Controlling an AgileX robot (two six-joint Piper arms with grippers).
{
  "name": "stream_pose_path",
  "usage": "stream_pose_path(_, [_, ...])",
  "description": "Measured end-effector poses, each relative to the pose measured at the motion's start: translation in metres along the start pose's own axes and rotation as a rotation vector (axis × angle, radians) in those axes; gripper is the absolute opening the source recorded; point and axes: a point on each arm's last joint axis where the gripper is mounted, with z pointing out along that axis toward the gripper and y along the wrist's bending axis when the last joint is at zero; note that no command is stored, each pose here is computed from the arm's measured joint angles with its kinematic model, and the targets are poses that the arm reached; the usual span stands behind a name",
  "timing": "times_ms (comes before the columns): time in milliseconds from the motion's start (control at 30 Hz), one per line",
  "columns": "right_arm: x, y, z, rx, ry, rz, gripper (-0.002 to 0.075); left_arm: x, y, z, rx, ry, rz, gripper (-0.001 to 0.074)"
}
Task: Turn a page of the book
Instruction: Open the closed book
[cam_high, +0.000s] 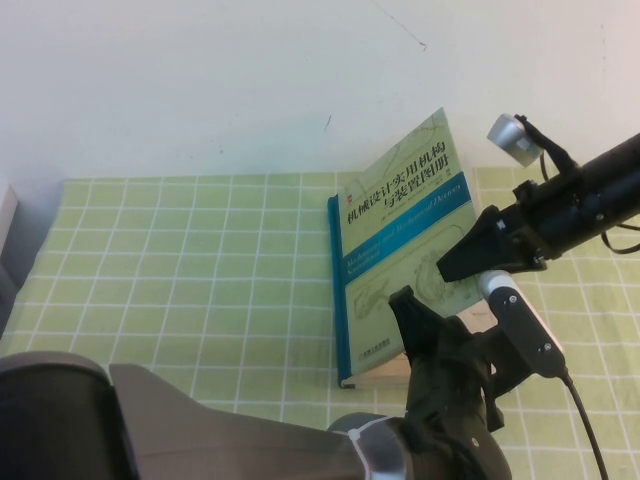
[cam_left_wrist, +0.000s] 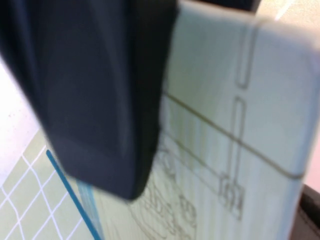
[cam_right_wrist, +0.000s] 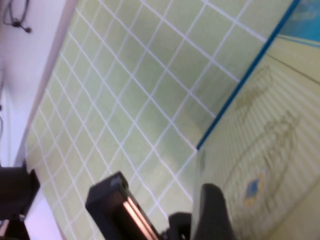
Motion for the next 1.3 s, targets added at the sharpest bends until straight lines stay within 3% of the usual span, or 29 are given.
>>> stream_pose_path(367, [0.004,0.006,-0.029,0.096,0.020,-0.013,0.0417,0.000,0.001,0.000,-0.011,-0.002,-0.007,-0.0004])
stream_pose_path(533, [0.005,0.008,-0.039,0.113,0.015,-0.018,0.0282,0.000,0.002,0.000,-0.017,-0.002,-0.020,-0.0004])
stream_pose_path(700, [0.010,0.006,-0.045,0.174,0.058,-0.045,0.0064,0.000,0.004,0.000,-0.039,-0.005,-0.038,-0.0004])
stream_pose_path(767, [0.013,0.003,-0.046,0.205,0.091,-0.055,0.0030,0.000,0.004,0.000,-0.040,-0.004,-0.046,-0.0004])
stream_pose_path(1000, [0.013,-0.012,-0.041,0.265,0.106,-0.107,0.0002,0.000,0.004,0.000,-0.042,-0.005,-0.052,-0.0004])
stream_pose_path(1300, [0.016,-0.053,0.004,0.152,0.123,-0.129,-0.0001,0.000,0.004,0.000,-0.042,-0.008,-0.052,-0.0004])
